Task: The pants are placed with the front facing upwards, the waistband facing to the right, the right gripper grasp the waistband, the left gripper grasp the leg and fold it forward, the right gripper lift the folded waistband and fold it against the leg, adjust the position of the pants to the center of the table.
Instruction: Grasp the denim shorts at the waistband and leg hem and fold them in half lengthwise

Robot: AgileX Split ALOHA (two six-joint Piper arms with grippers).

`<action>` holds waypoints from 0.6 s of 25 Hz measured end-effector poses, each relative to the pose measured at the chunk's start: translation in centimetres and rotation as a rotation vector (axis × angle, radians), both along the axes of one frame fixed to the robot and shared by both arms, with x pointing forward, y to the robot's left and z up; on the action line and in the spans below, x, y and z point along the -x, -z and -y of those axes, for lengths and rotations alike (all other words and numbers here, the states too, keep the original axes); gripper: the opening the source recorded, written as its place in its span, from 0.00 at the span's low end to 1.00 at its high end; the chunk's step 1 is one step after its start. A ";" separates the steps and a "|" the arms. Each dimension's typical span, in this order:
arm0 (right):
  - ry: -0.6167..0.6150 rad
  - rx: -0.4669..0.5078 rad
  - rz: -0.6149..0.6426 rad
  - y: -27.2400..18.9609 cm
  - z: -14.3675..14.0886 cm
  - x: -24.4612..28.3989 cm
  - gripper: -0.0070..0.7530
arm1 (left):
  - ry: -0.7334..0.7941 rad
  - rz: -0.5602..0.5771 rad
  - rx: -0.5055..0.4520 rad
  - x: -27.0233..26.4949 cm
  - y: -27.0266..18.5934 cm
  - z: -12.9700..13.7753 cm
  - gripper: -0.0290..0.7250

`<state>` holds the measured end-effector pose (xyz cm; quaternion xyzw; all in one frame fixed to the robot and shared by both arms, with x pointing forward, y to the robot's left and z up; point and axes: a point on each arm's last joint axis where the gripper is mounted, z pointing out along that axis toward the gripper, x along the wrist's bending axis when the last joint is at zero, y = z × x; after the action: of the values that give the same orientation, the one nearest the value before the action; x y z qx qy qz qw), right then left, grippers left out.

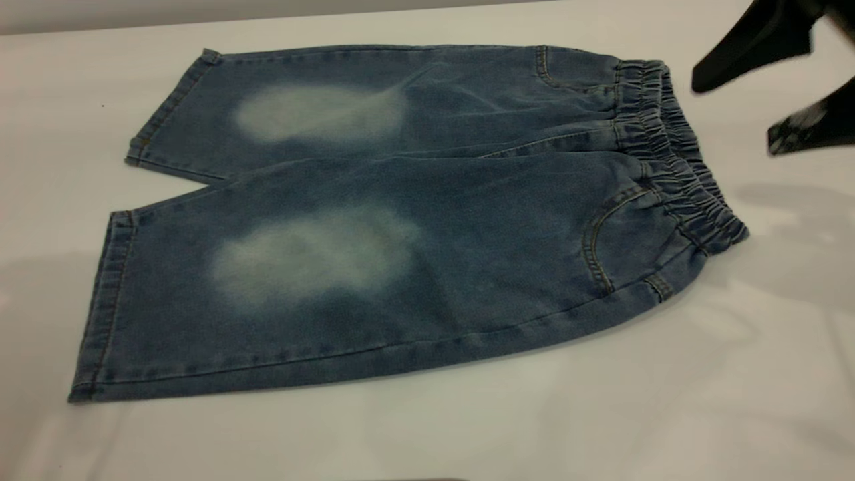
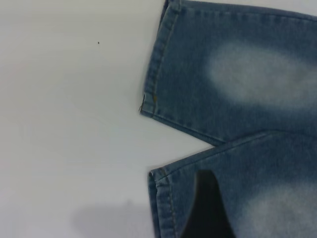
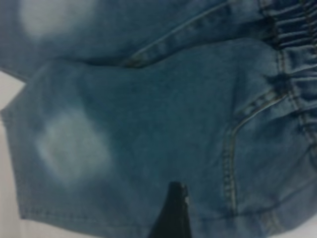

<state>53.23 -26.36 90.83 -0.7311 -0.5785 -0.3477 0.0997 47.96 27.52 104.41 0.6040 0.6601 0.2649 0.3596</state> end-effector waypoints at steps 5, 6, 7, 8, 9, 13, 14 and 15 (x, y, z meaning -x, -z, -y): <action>-0.001 -0.002 -0.057 2.5 0.1 -1.5 0.81 | 0.000 0.002 0.000 0.0 0.0 0.0 0.68; 0.000 -0.004 -0.070 2.9 0.1 -1.6 0.81 | 0.000 0.002 0.000 0.0 0.0 0.0 0.68; 0.000 -0.005 -0.081 3.3 0.1 -1.7 0.81 | 0.000 0.002 0.000 0.0 0.0 0.0 0.68; 0.001 -0.006 -0.095 3.7 0.1 -1.7 0.81 | 0.000 0.002 0.000 0.0 0.0 0.0 0.68; 0.001 -0.007 -0.110 4.2 0.1 -1.6 0.80 | 0.000 0.002 0.000 0.0 0.0 0.0 0.68; 0.003 -0.010 -0.166 5.8 0.1 -1.4 0.80 | 0.000 0.003 0.000 0.0 0.0 0.0 0.68; 0.003 -0.009 -0.174 6.0 0.1 -1.3 0.80 | 0.000 0.003 0.000 0.0 0.0 0.0 0.68; 0.003 -0.007 -0.180 6.2 0.1 -1.3 0.79 | 0.000 0.003 0.000 0.0 0.0 0.0 0.68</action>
<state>54.55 -26.50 84.62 -0.7600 -0.5647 -0.2829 0.1531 47.98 27.52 104.45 0.6035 0.6595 0.2658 0.3608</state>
